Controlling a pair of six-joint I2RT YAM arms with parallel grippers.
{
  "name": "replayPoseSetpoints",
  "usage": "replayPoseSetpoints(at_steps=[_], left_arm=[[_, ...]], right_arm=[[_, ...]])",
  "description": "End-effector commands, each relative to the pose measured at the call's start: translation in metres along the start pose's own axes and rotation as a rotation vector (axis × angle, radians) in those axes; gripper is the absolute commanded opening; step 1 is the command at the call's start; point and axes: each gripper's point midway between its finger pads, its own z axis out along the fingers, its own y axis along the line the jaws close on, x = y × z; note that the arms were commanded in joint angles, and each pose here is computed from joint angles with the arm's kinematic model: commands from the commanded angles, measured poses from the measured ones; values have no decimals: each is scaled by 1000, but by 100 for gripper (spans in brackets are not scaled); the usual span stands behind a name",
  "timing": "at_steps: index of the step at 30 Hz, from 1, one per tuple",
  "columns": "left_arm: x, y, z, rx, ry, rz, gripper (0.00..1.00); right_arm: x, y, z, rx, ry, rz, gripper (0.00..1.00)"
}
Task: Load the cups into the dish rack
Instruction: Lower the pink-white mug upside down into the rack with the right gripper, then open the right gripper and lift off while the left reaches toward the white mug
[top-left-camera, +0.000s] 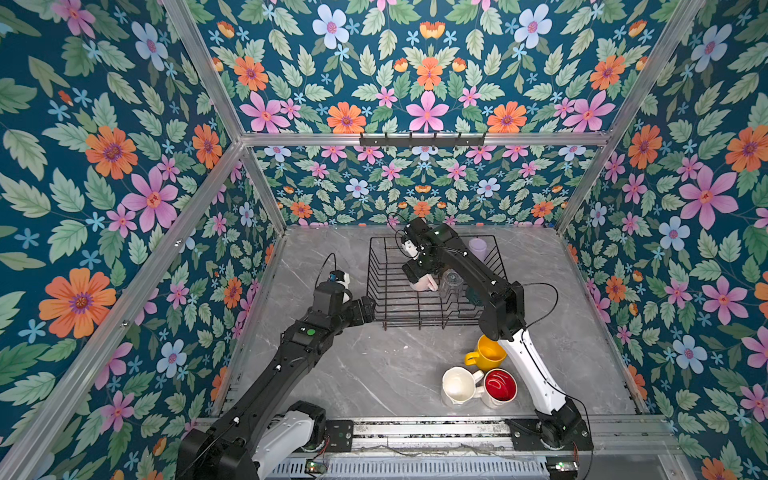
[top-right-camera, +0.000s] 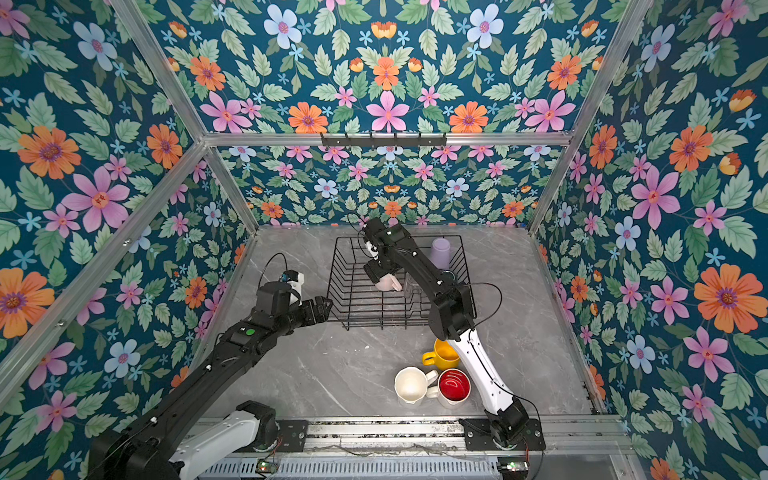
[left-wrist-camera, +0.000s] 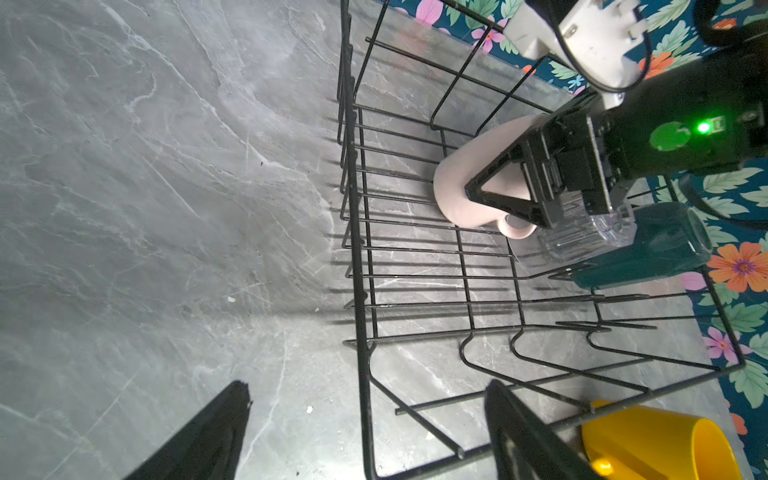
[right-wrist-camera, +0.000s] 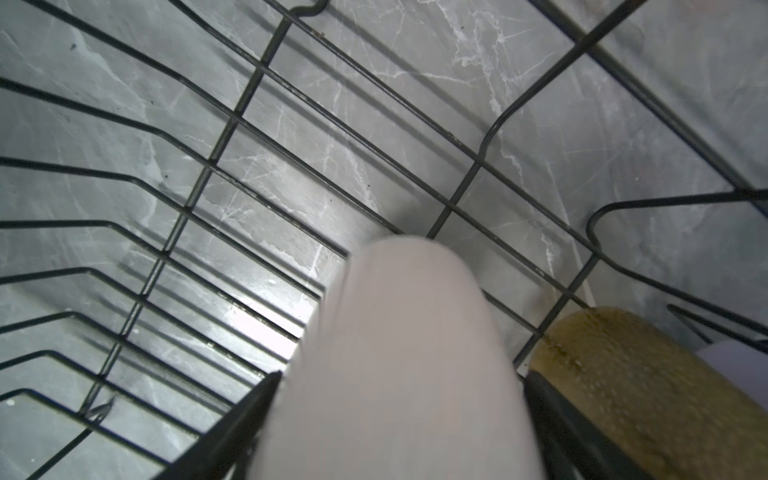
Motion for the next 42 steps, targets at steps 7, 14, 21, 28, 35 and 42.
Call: replayPoseSetpoints(at_steps=[7, 14, 21, 28, 35, 42], left_arm=[[-18, 7, -18, -54, -90, 6, 91], [-39, 0, -44, -36, -201, 13, 91], [-56, -17, -67, 28, -262, 48, 88], [-51, -50, -64, 151, -167, 101, 80], [-17, -105, -49, 252, -50, 257, 78], [26, -145, -32, 338, 58, 365, 73]], right_arm=[[-12, 0, -16, -6, -58, 3, 91], [-34, -1, -61, -22, -182, 30, 92], [-40, 5, -133, -101, -363, 96, 92], [2, -11, -179, -278, -541, 305, 92], [55, -61, -206, -338, -683, 552, 93], [89, -100, -200, -428, -744, 764, 93]])
